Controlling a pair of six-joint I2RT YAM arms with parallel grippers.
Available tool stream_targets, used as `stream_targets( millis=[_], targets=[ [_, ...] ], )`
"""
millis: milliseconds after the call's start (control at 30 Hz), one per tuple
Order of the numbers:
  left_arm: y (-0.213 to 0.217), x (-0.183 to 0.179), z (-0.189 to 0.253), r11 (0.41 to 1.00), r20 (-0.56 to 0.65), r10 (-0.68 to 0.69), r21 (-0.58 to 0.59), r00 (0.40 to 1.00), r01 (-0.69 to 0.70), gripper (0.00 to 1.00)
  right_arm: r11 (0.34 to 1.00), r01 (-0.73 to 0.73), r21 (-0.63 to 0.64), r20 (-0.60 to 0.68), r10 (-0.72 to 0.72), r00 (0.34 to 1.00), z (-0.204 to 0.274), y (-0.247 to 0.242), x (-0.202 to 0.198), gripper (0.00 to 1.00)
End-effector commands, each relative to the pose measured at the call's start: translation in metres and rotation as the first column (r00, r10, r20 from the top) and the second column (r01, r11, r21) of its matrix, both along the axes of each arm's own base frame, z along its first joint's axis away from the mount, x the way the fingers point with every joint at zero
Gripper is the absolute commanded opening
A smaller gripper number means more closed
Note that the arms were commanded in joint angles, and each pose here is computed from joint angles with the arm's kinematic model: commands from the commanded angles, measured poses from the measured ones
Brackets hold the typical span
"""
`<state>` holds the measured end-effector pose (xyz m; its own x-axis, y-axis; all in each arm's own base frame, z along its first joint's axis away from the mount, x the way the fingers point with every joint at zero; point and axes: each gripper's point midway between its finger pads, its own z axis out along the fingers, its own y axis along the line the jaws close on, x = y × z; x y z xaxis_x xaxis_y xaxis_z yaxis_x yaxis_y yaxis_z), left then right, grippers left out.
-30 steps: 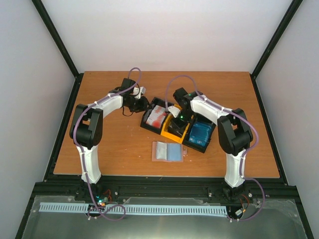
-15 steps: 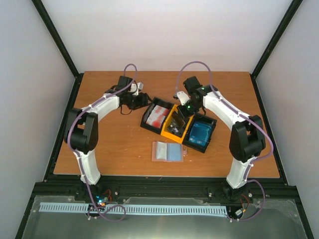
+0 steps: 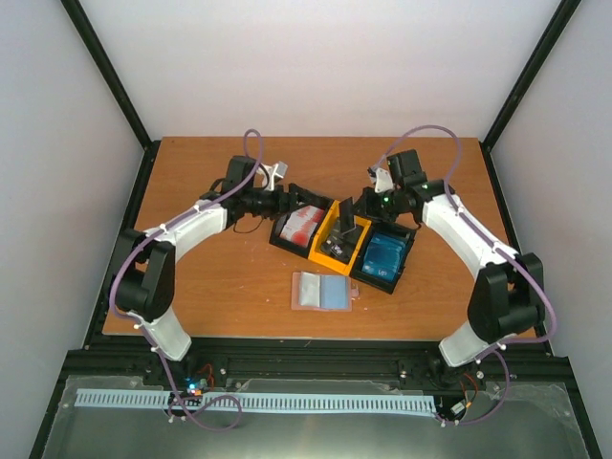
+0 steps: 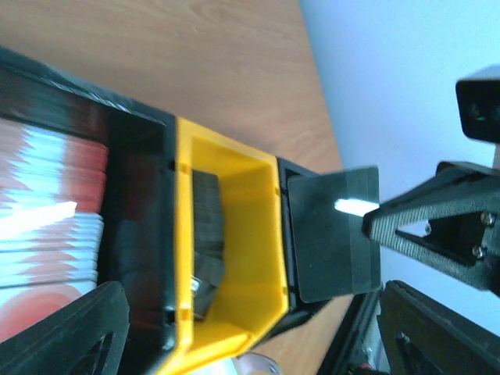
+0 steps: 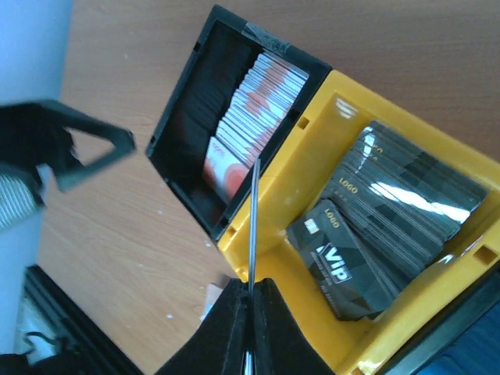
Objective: Put the credit cards into the card holder
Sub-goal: Pick up the credit card from the storage box.
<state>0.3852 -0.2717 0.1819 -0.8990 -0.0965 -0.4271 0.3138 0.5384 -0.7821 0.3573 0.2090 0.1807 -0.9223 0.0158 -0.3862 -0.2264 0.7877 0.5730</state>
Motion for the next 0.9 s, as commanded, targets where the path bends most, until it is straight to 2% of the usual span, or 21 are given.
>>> stream_targets(
  millis=[0, 100, 300, 467, 600, 767, 867],
  targets=[
    [-0.034, -0.026, 0.039, 0.986, 0.026, -0.093, -0.137, 0.995, 0.096, 0.88, 0.966, 0.146, 0.212, -0.05, -0.139, 0.989, 0.028, 0.003, 0.001, 0.05],
    [-0.052, -0.037, 0.04, 0.977, -0.047, -0.123, -0.182, 0.991, 0.113, 0.87, 0.943, 0.166, 0.289, -0.097, -0.144, 0.985, 0.033, 0.005, -0.008, 0.07],
    [-0.073, -0.044, 0.042, 0.951, -0.146, -0.178, -0.278, 0.973, 0.133, 0.86, 0.909, 0.121, 0.398, -0.062, -0.105, 0.993, 0.057, 0.004, -0.015, 0.07],
    [-0.087, -0.032, 0.027, 0.961, -0.226, -0.172, -0.254, 0.959, 0.112, 0.86, 0.908, 0.114, 0.404, -0.081, -0.088, 0.993, 0.055, -0.01, -0.01, 0.03],
    [-0.094, -0.033, 0.04, 0.931, -0.212, -0.218, -0.339, 0.953, 0.138, 0.85, 0.904, 0.1, 0.416, -0.073, -0.077, 0.994, 0.054, -0.02, -0.01, 0.03],
    [-0.106, -0.036, 0.052, 0.903, -0.229, -0.269, -0.397, 0.936, 0.163, 0.77, 0.875, 0.066, 0.479, -0.069, -0.037, 0.997, 0.06, -0.022, -0.014, 0.03],
    [-0.107, -0.039, 0.052, 0.9, -0.236, -0.287, -0.4, 0.928, 0.176, 0.66, 0.863, 0.054, 0.503, -0.069, -0.022, 0.997, 0.062, -0.019, -0.017, 0.03]
  ],
)
